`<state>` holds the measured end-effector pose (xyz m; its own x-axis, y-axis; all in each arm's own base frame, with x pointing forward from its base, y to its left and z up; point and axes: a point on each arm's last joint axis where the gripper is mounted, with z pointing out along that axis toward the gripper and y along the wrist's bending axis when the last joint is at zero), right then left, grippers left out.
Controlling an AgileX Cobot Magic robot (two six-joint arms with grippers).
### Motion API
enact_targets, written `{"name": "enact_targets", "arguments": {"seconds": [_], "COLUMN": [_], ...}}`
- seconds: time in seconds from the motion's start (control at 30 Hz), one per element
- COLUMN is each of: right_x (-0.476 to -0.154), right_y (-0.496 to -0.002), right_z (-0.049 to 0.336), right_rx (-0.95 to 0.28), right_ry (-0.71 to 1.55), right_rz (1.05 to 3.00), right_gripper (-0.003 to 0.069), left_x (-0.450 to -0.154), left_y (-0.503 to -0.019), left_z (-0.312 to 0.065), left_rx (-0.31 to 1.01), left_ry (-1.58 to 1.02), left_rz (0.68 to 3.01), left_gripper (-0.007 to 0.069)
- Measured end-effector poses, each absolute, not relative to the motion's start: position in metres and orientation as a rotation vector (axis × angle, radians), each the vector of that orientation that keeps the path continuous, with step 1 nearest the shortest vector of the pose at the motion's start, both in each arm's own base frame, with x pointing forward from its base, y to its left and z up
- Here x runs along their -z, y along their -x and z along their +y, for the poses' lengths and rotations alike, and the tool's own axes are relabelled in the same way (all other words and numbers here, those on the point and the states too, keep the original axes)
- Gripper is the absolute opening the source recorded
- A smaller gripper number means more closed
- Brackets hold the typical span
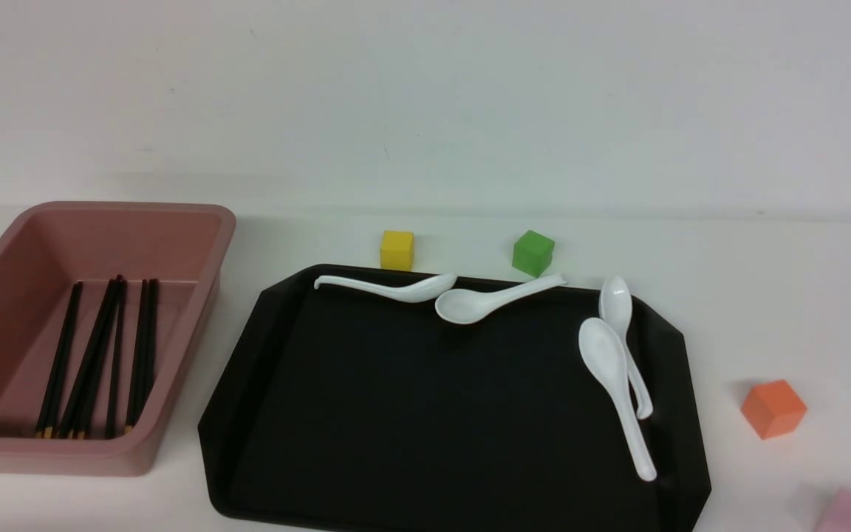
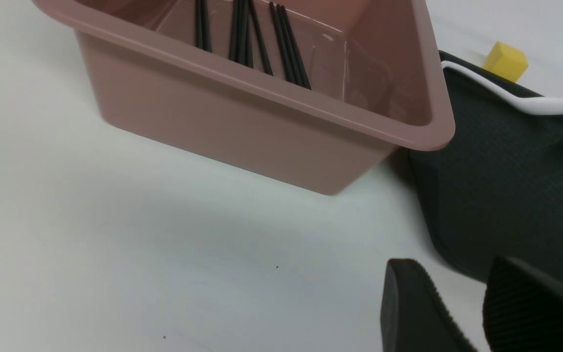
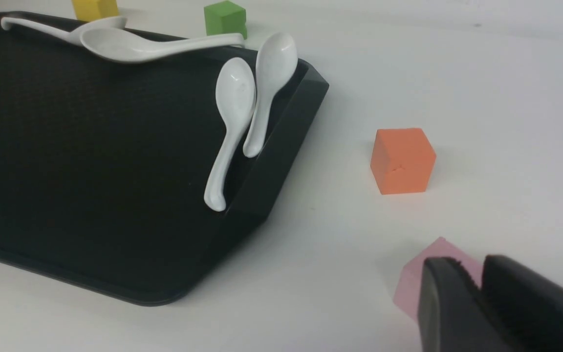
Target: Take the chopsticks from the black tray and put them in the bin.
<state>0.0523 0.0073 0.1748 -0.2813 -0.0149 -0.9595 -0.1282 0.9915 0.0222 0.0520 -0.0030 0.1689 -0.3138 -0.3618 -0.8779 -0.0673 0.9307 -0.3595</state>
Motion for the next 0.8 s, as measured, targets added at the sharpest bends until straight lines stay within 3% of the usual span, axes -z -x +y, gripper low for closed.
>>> {"name": "enact_targets", "arguments": {"seconds": [0.8], "right_x": [-0.1749], "right_y": [-0.0523], "right_z": [0.0073], "right_rx": [-0.11], "right_ry": [0.104], "right_rz": [1.854], "right_gripper": [0.0148], "left_x": [-0.1689], "left_y": [-0.052], "left_z": [-0.0029], "left_rx": [0.303], "left_ry": [0.315], "left_rz": [1.878], "left_gripper": [0.0238]}}
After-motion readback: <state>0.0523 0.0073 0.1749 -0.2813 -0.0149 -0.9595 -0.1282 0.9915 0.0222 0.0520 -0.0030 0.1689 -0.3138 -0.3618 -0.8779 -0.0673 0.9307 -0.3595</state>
